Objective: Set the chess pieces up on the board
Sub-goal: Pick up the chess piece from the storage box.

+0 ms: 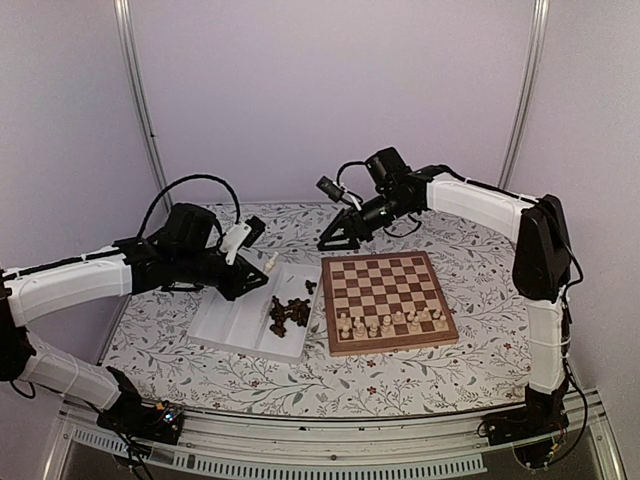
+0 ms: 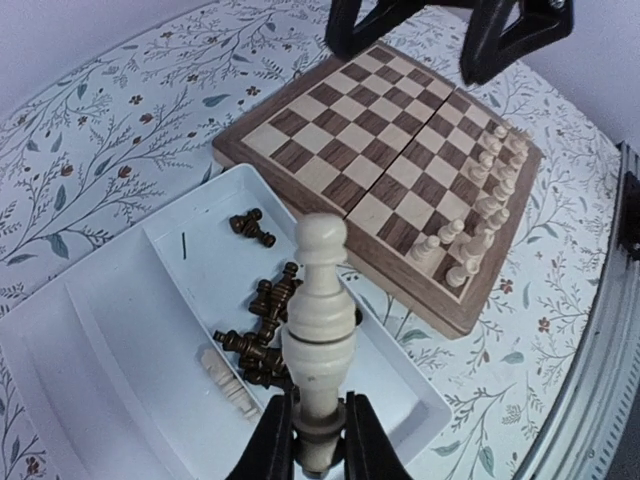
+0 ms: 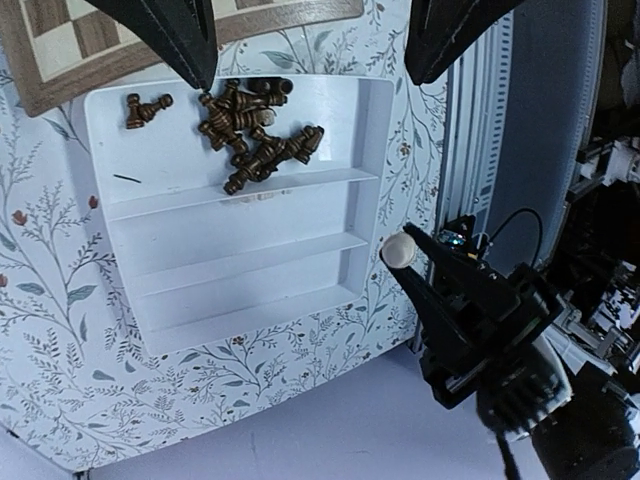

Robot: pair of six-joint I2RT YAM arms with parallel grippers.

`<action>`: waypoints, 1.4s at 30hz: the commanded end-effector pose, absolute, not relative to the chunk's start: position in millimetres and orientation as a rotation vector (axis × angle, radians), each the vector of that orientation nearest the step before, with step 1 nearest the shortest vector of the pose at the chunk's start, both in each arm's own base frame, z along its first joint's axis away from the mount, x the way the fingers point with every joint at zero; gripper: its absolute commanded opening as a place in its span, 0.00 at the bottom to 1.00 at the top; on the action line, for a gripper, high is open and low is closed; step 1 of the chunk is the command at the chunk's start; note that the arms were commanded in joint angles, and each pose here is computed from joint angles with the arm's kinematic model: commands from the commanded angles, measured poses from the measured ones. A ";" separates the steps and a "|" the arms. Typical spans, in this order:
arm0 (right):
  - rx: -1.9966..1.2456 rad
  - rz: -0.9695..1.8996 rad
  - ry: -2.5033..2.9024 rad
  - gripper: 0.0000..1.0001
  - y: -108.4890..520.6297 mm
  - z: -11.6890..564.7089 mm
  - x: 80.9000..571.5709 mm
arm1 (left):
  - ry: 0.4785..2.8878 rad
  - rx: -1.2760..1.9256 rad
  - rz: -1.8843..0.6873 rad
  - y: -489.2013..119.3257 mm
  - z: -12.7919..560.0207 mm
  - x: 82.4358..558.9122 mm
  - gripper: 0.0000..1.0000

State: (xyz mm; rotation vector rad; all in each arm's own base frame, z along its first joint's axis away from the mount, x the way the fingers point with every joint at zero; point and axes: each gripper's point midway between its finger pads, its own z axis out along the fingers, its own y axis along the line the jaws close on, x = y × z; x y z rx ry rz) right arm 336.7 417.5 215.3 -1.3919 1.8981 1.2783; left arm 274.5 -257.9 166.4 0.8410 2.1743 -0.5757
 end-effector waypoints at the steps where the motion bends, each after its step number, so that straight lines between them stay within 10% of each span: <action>1: -1.397 1.488 1.892 0.64 448.8 223.6 316.7 | 2.040 0.945 -0.730 -283.2 184.7 260.4 0.00; 42: -1.496 1.580 1.902 0.19 492.9 206.0 272.2 | 2.050 0.956 -0.688 -287.6 180.2 258.2 0.00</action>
